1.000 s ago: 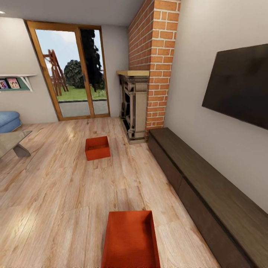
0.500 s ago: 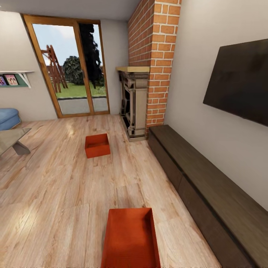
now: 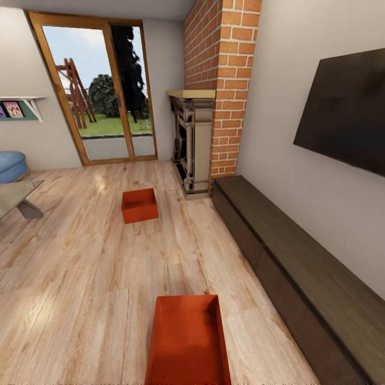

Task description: Move the two storage containers from the living room to the garage. In the garage, place one container on the floor and stack the other container on top of it (either order is fine).

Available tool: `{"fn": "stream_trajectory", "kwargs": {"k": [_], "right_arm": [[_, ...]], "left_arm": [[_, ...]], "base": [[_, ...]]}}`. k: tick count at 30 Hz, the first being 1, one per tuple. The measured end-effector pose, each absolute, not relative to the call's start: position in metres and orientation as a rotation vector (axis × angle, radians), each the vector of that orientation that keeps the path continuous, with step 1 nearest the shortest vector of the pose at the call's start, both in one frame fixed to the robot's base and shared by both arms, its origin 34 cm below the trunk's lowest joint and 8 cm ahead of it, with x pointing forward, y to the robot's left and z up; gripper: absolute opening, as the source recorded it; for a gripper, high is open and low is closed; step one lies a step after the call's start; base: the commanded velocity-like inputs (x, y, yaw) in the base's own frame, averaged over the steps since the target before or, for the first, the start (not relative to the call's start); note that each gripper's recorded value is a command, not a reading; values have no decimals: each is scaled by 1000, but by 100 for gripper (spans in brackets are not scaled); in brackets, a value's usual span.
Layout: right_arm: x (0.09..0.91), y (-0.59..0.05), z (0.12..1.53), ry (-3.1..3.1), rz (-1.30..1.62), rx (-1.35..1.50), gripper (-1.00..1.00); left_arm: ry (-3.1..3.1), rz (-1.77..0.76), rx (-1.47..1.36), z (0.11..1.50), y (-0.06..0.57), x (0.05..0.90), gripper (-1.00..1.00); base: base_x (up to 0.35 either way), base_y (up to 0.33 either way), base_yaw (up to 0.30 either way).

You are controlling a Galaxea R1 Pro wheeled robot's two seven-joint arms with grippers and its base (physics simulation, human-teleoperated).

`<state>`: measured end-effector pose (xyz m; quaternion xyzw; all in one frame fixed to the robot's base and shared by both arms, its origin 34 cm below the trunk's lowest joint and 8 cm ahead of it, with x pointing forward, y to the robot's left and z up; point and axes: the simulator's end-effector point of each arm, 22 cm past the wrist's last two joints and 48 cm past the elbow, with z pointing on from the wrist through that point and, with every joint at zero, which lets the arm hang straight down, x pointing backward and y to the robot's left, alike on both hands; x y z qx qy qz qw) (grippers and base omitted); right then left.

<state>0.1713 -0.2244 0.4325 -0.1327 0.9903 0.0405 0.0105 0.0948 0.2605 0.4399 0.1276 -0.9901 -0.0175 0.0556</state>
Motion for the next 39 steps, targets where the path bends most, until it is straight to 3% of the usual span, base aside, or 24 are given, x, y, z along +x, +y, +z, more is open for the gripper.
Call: {"fn": "stream_trajectory", "kwargs": {"k": [39], "right_arm": [[147, -224, 431, 3152, 142, -414, 100]], "left_arm": [[-2943, -64, 379, 443, 260, 71, 100]], "base": [[0, 0, 0]]}}
